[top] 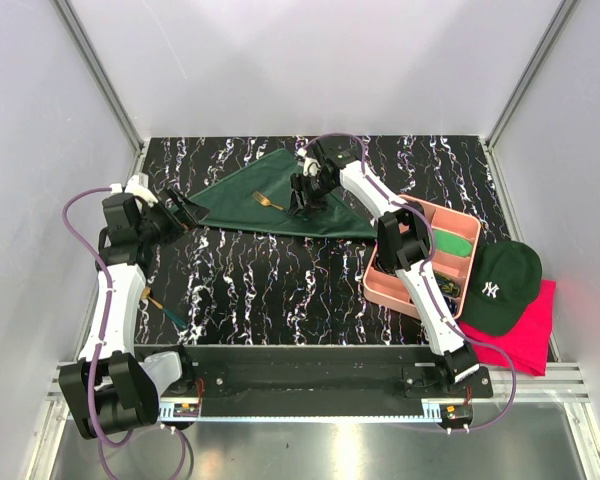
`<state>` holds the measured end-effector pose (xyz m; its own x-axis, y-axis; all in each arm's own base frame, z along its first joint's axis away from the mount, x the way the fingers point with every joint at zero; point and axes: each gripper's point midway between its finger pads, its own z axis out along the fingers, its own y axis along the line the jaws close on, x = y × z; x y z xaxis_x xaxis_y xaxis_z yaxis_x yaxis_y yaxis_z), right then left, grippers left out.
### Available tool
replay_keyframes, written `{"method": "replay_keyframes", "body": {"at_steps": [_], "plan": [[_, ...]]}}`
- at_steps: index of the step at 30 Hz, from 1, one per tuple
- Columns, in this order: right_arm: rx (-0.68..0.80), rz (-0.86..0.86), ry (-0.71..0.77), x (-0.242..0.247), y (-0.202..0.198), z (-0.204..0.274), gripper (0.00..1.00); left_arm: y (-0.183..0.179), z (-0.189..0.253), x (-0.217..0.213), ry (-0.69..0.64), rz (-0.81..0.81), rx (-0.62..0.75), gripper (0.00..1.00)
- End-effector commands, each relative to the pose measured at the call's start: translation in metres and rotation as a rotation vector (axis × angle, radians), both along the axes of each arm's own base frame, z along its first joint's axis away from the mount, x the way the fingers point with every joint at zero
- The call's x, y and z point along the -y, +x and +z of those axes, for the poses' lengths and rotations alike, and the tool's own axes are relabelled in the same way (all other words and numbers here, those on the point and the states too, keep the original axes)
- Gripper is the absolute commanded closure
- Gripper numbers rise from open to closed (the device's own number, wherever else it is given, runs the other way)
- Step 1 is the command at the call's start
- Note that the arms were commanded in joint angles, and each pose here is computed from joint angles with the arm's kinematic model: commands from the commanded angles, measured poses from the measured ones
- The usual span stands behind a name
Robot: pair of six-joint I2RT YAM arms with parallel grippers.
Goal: Fold the napkin, place the utensils inside, and roll it up
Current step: Place the utensil onto the napkin
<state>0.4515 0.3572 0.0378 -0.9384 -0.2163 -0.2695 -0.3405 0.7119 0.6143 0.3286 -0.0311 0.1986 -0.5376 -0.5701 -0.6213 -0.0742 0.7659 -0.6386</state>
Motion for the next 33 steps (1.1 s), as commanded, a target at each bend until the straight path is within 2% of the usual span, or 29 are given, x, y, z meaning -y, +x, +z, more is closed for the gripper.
{"method": "replay_keyframes", "body": {"at_steps": [1, 5, 12, 16, 22, 27, 33], "plan": [[0.049, 0.011, 0.02, 0.002, 0.005, 0.023, 0.41, 0.005, 0.029, 0.004, 0.017, -0.033, 0.099, 0.01], [0.053, 0.016, 0.015, 0.003, 0.005, 0.02, 0.44, 0.005, 0.027, 0.004, 0.011, -0.036, 0.091, 0.01], [0.089, 0.047, 0.014, 0.003, 0.005, 0.024, 0.44, 0.006, 0.023, 0.004, 0.008, -0.036, 0.081, 0.01], [0.3, 0.136, -0.053, -0.003, 0.008, 0.048, 0.41, 0.007, 0.023, 0.004, 0.004, -0.035, 0.077, 0.01], [0.562, 0.188, -0.243, -0.019, 0.019, 0.048, 0.43, 0.008, 0.022, 0.004, 0.003, -0.038, 0.076, 0.01], [0.647, 0.226, -0.336, -0.023, 0.024, 0.038, 0.44, 0.008, 0.02, 0.005, 0.0, -0.04, 0.07, 0.01], [0.666, 0.268, -0.369, -0.022, 0.026, 0.025, 0.5, 0.008, 0.021, 0.006, -0.006, -0.049, 0.069, 0.01]]}}
